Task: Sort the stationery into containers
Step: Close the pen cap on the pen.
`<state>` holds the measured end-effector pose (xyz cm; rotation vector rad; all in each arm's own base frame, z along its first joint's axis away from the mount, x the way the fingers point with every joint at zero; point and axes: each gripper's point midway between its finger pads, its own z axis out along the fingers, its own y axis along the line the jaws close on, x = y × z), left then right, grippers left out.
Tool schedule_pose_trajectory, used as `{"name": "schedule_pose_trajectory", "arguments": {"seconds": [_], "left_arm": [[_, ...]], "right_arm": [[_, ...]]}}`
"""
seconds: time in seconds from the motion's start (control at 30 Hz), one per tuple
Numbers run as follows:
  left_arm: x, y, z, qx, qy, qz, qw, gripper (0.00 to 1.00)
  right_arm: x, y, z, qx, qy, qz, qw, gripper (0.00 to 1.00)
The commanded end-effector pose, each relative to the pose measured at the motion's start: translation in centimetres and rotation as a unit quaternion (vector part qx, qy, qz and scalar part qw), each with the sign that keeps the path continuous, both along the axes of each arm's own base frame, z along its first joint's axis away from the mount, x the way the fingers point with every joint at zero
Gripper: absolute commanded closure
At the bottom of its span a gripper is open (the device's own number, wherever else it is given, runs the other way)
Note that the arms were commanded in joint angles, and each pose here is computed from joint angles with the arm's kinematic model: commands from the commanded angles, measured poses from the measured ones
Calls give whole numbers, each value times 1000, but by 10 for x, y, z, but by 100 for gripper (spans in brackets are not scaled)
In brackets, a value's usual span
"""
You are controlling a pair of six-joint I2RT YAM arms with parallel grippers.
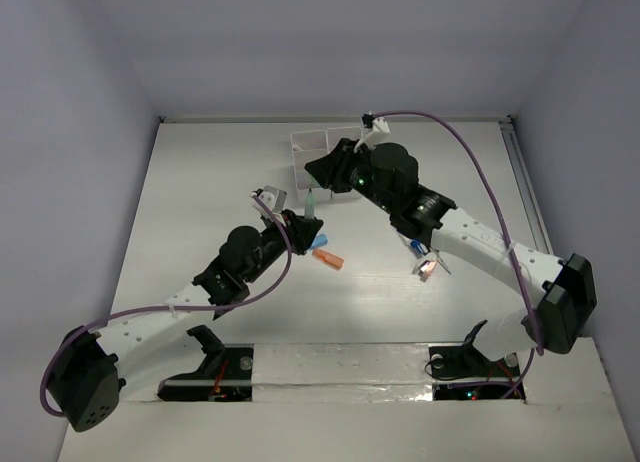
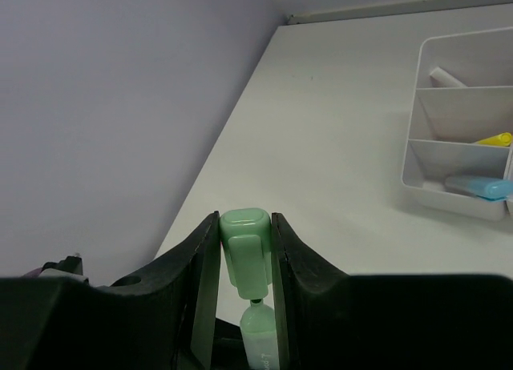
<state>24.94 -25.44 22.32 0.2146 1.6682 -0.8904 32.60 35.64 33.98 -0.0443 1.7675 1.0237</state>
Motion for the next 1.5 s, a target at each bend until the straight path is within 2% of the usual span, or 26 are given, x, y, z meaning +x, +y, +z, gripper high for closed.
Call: {"name": "schedule_pose_trajectory", "arguments": {"seconds": [0.0,1.1,1.47], "left_arm": [[2,-5,41,-35,-48,-7,998,100],[4,-1,41,-33,-46,7,998,100],[10,5,49,-36,-54,30,997,100]], "right_arm": [[3,4,20,-8,-28,-11,1000,100],[-6,5,25,-37,-47,-31,998,100],[-14,10,9,-47,-33,-21,998,100]]}}
